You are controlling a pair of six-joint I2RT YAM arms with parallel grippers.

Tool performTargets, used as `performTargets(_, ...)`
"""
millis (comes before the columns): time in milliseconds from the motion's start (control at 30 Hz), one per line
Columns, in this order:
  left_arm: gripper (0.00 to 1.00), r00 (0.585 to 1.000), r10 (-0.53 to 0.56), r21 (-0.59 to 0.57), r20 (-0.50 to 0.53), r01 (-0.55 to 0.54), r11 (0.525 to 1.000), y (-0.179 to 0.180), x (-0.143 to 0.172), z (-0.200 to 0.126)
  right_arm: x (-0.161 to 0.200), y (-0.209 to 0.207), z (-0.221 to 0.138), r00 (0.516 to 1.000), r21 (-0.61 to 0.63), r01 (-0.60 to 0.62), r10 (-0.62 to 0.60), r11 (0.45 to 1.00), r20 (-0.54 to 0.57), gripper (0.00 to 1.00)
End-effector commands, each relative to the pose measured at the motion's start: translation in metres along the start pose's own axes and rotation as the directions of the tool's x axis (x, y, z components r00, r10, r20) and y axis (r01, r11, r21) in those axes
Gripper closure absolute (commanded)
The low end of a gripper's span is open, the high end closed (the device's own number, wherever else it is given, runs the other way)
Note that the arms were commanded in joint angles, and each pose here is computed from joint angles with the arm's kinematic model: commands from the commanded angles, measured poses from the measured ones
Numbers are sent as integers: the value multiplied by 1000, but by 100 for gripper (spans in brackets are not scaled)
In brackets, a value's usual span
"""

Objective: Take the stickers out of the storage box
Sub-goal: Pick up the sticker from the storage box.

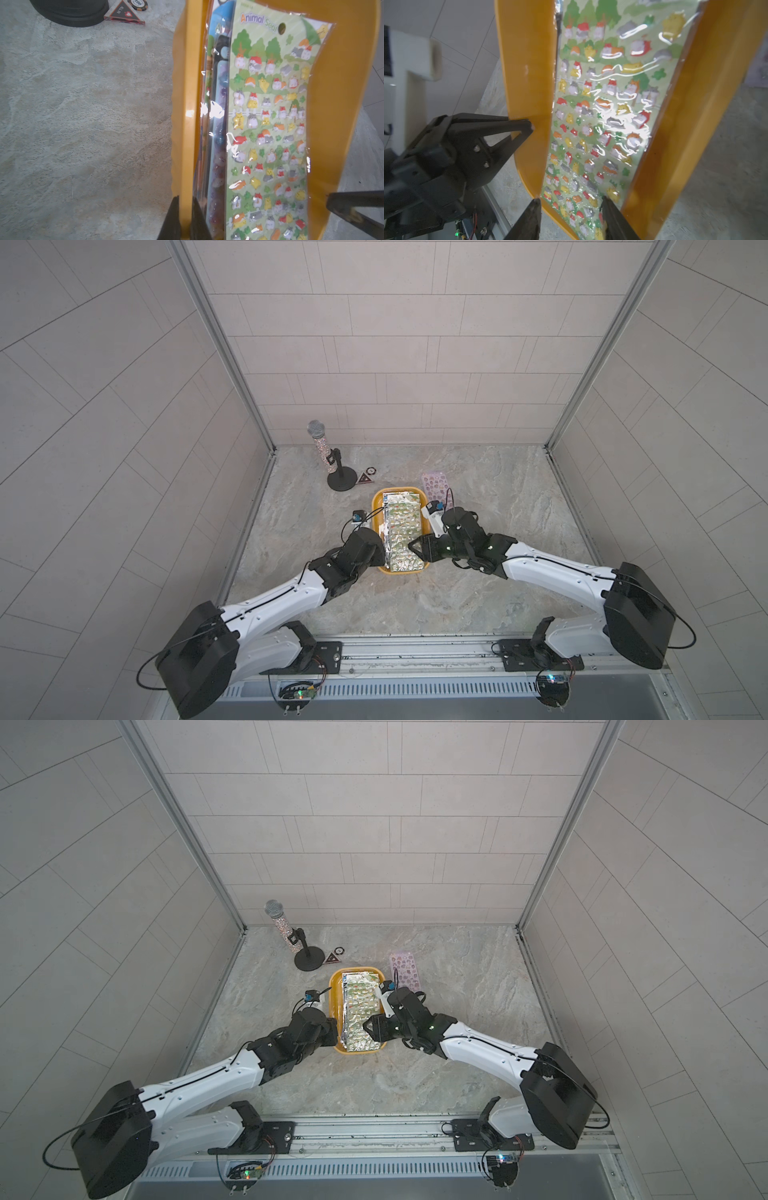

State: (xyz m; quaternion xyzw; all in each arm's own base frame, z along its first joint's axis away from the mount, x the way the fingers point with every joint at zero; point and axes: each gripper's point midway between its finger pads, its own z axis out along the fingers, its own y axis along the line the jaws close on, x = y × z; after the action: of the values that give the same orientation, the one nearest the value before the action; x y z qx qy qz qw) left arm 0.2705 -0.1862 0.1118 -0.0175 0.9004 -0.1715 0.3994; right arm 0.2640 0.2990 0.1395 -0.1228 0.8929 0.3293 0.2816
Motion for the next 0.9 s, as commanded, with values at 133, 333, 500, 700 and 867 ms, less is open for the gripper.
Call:
performTargets(133, 100, 997, -27, 69, 77, 22, 997, -16, -20, -8, -11, -13, -2, 997, 187, 23, -35, 982, 62, 49)
performTargets(333, 100, 997, -29, 76, 78, 23, 997, -17, -20, -9, -11, -28, -4, 997, 300, 20, -41, 954, 66, 49)
performTargets(500, 100, 996, -32, 81, 80, 25, 996, -17, -21, -10, -7, -34, 3, 999, 336, 21, -35, 942, 35, 49)
performTargets(700, 100, 996, -33, 80, 87, 26, 996, -16, -21, -10, 0, -24, 15, 1000, 283, 18, -14, 959, -16, 51)
performTargets(867, 100, 996, -32, 75, 83, 26, 997, -16, -21, -9, -2, -15, 12, 1000, 237, 21, -18, 971, -13, 62)
